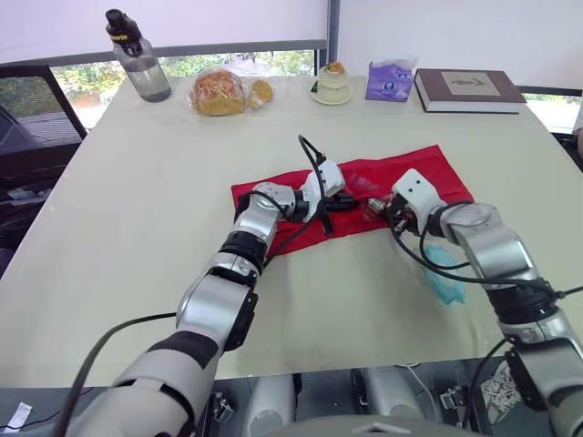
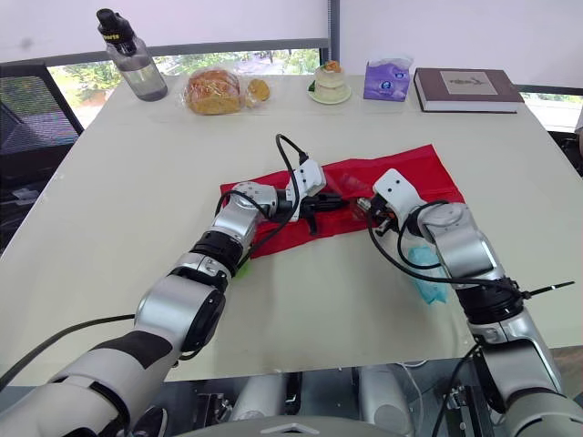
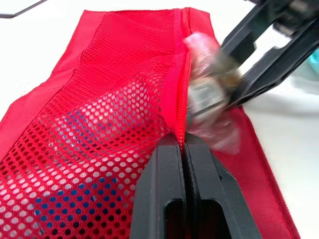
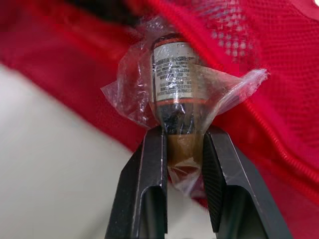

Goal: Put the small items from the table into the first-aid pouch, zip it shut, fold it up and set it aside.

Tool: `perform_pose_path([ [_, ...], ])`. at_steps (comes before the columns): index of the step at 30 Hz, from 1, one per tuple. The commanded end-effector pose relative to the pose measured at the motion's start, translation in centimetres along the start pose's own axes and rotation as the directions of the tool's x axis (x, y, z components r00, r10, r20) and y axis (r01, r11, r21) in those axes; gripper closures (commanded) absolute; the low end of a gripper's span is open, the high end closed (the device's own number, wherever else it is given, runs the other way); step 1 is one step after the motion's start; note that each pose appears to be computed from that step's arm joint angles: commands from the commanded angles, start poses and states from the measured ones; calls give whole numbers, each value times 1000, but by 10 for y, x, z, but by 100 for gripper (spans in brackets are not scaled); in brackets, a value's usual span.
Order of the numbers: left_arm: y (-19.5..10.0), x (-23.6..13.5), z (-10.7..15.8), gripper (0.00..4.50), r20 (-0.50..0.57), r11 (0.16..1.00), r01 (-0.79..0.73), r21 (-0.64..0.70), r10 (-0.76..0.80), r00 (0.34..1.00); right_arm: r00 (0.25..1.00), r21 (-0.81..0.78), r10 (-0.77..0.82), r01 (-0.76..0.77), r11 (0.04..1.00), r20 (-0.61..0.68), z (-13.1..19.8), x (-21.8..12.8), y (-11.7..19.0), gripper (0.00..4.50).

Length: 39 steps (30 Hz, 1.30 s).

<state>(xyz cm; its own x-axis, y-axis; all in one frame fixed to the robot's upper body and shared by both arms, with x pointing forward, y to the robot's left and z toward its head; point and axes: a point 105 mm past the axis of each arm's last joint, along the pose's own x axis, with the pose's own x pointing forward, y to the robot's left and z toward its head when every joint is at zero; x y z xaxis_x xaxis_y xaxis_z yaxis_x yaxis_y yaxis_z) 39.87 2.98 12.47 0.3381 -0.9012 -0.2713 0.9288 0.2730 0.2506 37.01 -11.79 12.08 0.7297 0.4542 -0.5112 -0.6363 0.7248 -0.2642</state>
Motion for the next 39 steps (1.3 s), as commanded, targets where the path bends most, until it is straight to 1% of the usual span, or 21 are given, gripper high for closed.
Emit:
perform_pose_path([
  [1,-6,6,11,450,52,1000,20,17,-21,998,992,163,-128,127,978,-4,18,14,-2,411],
  [4,-11,9,10,450,54,999,36,16,-37,998,984,240,-178,168,956,23,33,24,2,411],
  [7,-14,11,11,450,60,999,45,16,-46,997,982,271,-178,154,950,68,48,27,8,411],
  [9,-16,12,11,450,62,999,50,15,-51,997,981,253,-168,137,958,102,53,26,11,411],
  [10,-16,12,11,450,63,999,51,14,-52,997,981,250,-164,134,959,106,53,25,12,310],
  [11,-16,12,11,450,63,999,51,14,-52,997,980,251,-166,135,959,107,51,23,11,282],
  [13,-16,12,11,450,63,999,49,13,-50,997,979,254,-173,141,957,107,48,19,9,180],
  [15,-14,10,11,450,61,999,44,9,-44,997,978,241,-179,148,959,111,42,10,4,91],
  [16,-12,9,11,450,61,999,39,6,-40,997,979,229,-173,145,963,111,38,4,1,55],
  [19,-8,7,11,450,61,1000,30,-4,-29,998,980,198,-160,134,971,122,30,-12,-1,55],
  [22,-3,6,19,450,91,999,18,-34,-14,996,987,150,-102,84,985,124,17,-32,4,55],
  [26,-4,6,20,450,90,999,28,-29,-26,996,984,120,-95,77,990,150,10,-36,9,55],
  [27,-4,6,19,450,87,999,35,-26,-33,996,982,103,-100,84,991,163,9,-34,9,106],
  [29,-5,6,19,450,84,999,42,-23,-40,996,978,100,-104,87,991,180,7,-31,10,184],
  [30,-5,6,19,450,83,999,44,-21,-42,996,977,112,-105,85,990,187,7,-29,11,246],
  [34,-5,6,20,450,81,999,51,-14,-50,995,971,112,-120,99,989,205,8,-19,10,420],
  [35,-5,6,21,450,82,998,54,-12,-52,995,973,91,-129,113,989,193,6,-16,9,441],
  [39,-7,4,21,450,82,998,69,-4,-68,994,973,77,-138,125,989,185,5,1,9,441],
])
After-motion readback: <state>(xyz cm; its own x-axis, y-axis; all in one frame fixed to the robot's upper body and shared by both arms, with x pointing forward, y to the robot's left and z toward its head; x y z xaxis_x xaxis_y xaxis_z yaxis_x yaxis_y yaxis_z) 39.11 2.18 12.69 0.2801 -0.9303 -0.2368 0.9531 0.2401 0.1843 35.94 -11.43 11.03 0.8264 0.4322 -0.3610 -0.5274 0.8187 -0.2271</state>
